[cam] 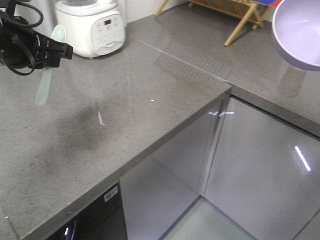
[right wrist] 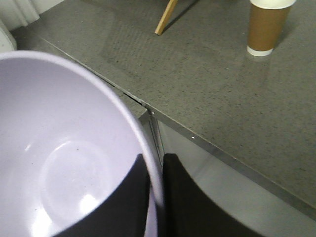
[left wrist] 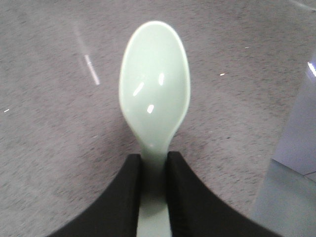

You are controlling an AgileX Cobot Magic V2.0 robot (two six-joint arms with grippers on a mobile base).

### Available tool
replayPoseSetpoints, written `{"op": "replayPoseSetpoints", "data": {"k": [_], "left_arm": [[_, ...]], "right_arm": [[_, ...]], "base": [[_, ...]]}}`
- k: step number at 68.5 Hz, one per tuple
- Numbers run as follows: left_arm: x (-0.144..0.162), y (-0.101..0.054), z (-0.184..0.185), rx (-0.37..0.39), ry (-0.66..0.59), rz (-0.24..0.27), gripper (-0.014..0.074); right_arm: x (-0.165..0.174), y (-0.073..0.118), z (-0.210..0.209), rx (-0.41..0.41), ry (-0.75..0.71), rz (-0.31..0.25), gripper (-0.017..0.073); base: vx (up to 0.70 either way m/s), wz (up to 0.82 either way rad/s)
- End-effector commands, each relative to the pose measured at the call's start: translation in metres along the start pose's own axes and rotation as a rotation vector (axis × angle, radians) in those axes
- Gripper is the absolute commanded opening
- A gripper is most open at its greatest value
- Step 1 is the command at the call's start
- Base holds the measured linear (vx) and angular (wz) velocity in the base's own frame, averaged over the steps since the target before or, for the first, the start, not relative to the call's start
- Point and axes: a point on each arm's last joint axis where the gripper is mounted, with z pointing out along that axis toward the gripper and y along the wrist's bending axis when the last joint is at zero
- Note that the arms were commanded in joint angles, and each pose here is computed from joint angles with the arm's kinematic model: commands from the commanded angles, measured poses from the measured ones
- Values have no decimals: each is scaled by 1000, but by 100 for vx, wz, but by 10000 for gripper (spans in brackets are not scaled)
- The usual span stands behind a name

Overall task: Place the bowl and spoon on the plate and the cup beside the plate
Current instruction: 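Drive the base, holding spoon and bowl, to the counter with the blue plate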

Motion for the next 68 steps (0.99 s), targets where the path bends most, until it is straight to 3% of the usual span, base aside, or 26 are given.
{"op": "replayPoseSetpoints", "data": {"k": [1, 68], "left_arm": [[-11, -5, -20, 23, -111, -1, -6], [-11, -5, -20, 23, -111, -1, -6]], "right_arm": [[-15, 2, -17, -4, -125, -7, -6], [-15, 2, -17, -4, -126, -7, -6]], "base": [[0, -36], [0, -41]]}}
